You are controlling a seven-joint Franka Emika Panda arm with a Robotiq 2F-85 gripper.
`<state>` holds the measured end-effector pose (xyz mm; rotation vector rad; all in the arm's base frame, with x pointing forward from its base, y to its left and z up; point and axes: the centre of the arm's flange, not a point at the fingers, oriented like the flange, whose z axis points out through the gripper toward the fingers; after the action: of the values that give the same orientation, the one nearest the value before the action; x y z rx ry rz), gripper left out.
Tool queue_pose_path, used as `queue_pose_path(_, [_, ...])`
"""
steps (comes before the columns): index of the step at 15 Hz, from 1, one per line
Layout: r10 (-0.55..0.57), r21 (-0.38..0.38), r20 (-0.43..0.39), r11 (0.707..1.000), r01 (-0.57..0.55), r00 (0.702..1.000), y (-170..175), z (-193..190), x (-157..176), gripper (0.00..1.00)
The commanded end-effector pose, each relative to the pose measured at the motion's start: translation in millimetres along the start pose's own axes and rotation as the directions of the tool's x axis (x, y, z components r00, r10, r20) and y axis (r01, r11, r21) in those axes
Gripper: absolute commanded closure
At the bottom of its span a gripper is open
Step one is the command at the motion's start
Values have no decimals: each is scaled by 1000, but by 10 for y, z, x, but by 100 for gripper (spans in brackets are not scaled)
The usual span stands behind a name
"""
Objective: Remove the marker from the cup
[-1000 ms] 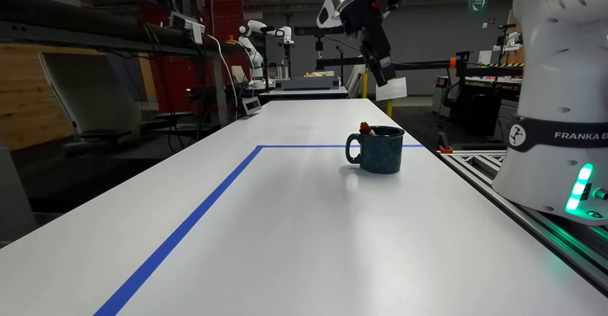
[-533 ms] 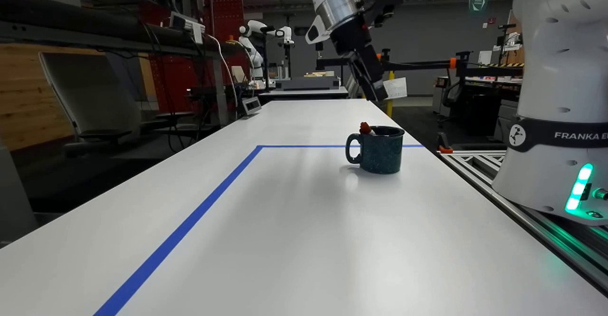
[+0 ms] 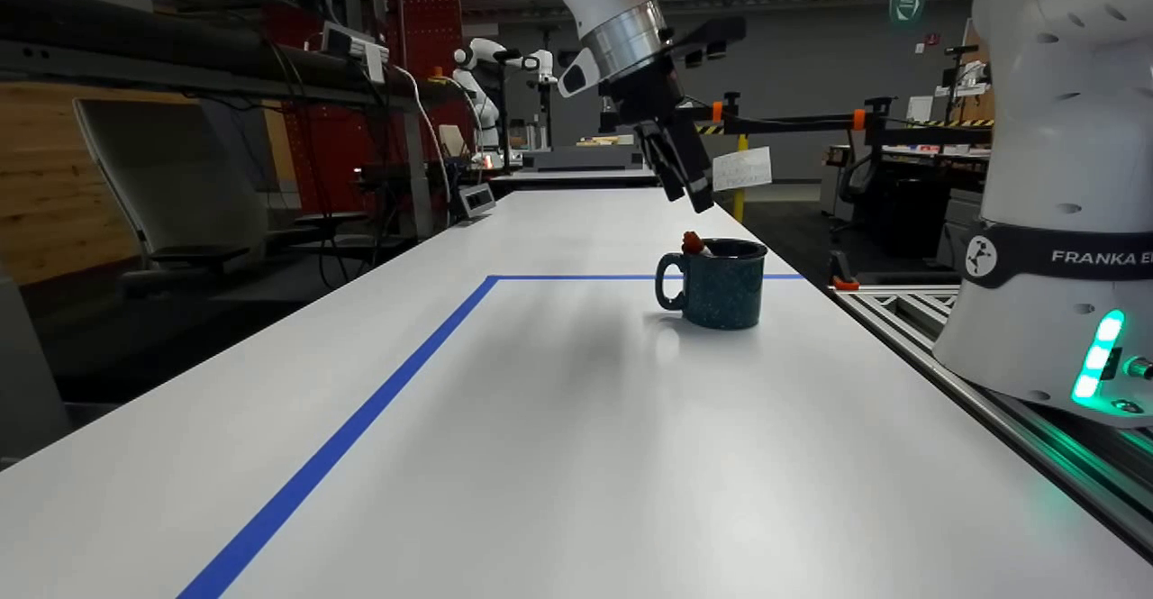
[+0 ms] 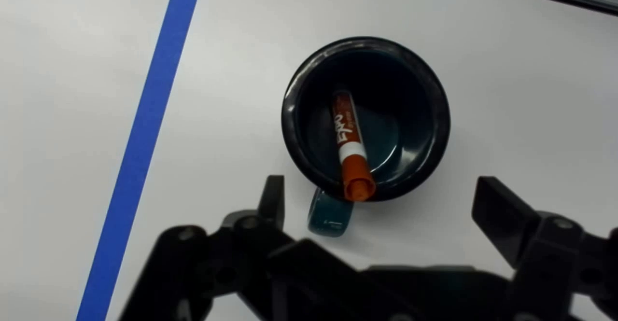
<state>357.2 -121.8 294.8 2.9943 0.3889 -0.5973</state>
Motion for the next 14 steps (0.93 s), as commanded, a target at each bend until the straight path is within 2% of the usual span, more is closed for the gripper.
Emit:
queue_pose_path(1, [3, 12, 2, 1000, -3, 1000, 15, 0, 41, 0])
queue_pose_path(7, [-29, 4, 41, 1000, 28, 999, 61, 118, 107, 0])
queue_pose_path(12, [-57, 3, 36, 998, 57, 998, 94, 188, 204, 0])
queue_pose_path(13, [-62, 5, 38, 998, 62, 997, 97, 209, 226, 12])
queue_pose_path(14, [-67, 6, 39, 998, 67, 997, 99, 224, 242, 17])
